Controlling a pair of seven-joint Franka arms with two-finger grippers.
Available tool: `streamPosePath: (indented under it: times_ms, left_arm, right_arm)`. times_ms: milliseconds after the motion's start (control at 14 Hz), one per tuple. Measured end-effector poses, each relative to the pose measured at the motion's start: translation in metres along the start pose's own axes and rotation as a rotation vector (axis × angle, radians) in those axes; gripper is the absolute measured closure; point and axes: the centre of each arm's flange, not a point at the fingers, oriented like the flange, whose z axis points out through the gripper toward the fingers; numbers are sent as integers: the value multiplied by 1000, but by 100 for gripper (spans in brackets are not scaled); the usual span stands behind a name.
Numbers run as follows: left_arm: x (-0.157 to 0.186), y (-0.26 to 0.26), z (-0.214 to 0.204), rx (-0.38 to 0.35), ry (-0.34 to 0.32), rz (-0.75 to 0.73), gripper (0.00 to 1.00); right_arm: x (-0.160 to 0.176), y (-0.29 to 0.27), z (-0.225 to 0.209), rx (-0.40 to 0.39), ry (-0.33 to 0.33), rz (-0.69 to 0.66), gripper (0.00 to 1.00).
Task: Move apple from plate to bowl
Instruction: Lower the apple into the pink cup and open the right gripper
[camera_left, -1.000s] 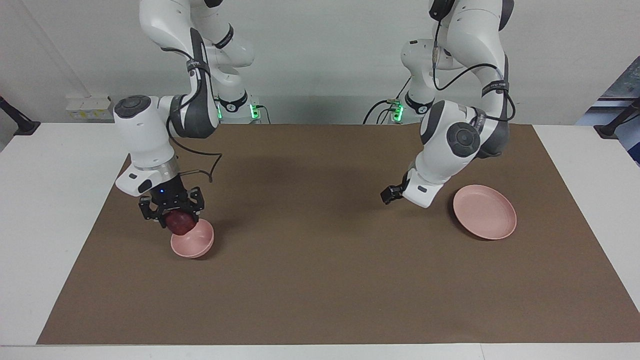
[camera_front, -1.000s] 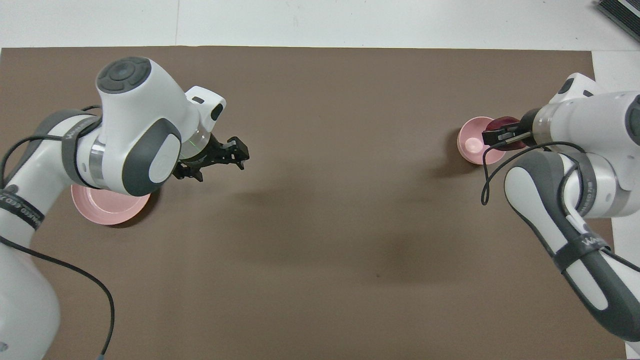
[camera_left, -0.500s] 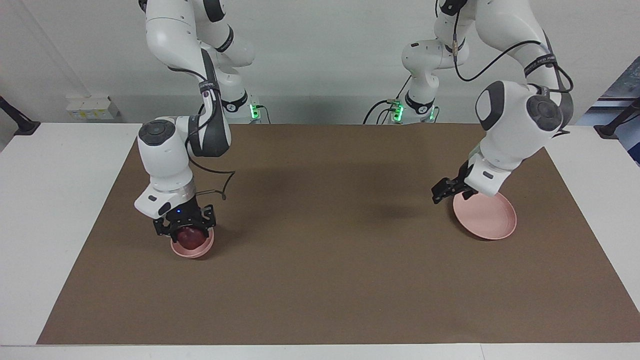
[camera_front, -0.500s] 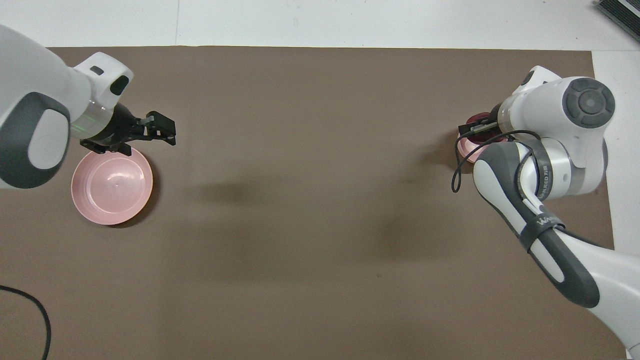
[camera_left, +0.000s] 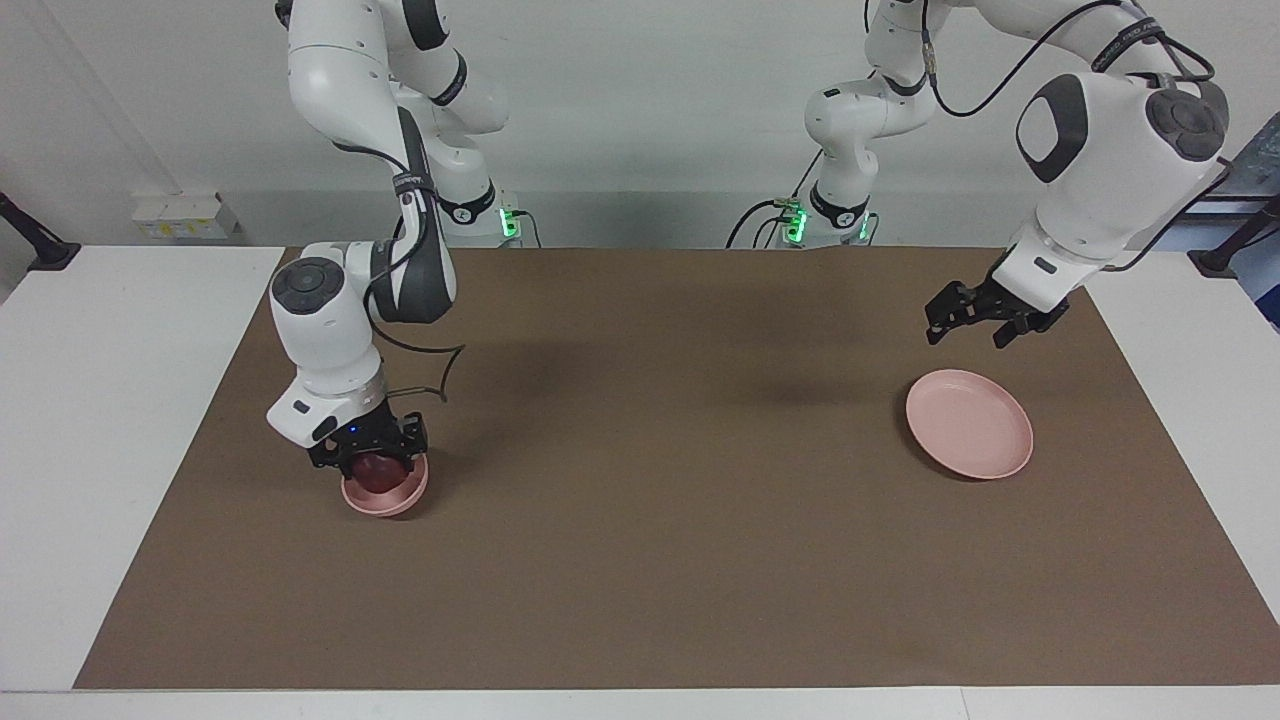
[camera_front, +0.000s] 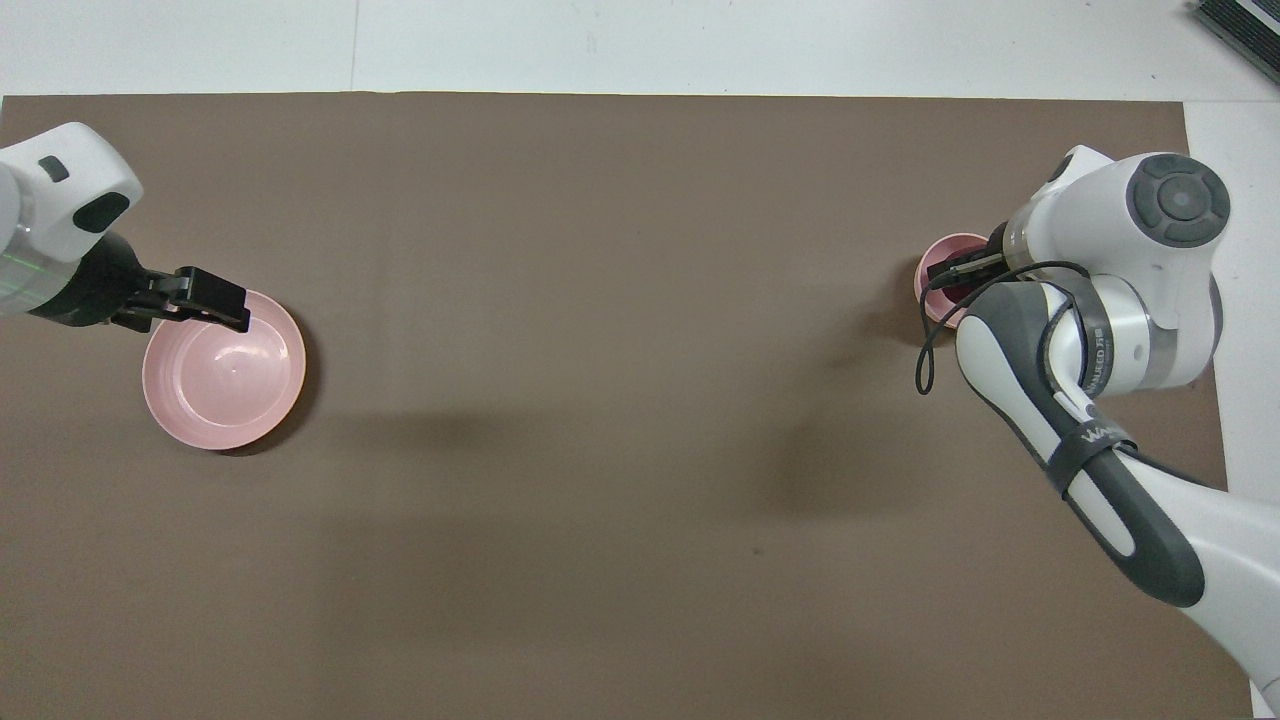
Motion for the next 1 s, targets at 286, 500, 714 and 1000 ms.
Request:
streamPosePath:
  times_ms: [286, 500, 714, 1000]
  left_arm:
    - [-7, -4, -9, 51, -15, 10, 0]
    - [-8, -12, -9, 50, -17, -3, 0]
    - [-8, -13, -9, 50, -18, -6, 0]
    - [-8, -16, -11, 51, -13, -4, 0]
  right_arm:
    - [-4, 5, 10, 2, -17, 7, 14]
    - [-5, 4, 15, 4, -25, 6, 10]
    - [-5, 4, 15, 4, -23, 6, 0]
    - [-2, 4, 11, 3, -12, 7, 0]
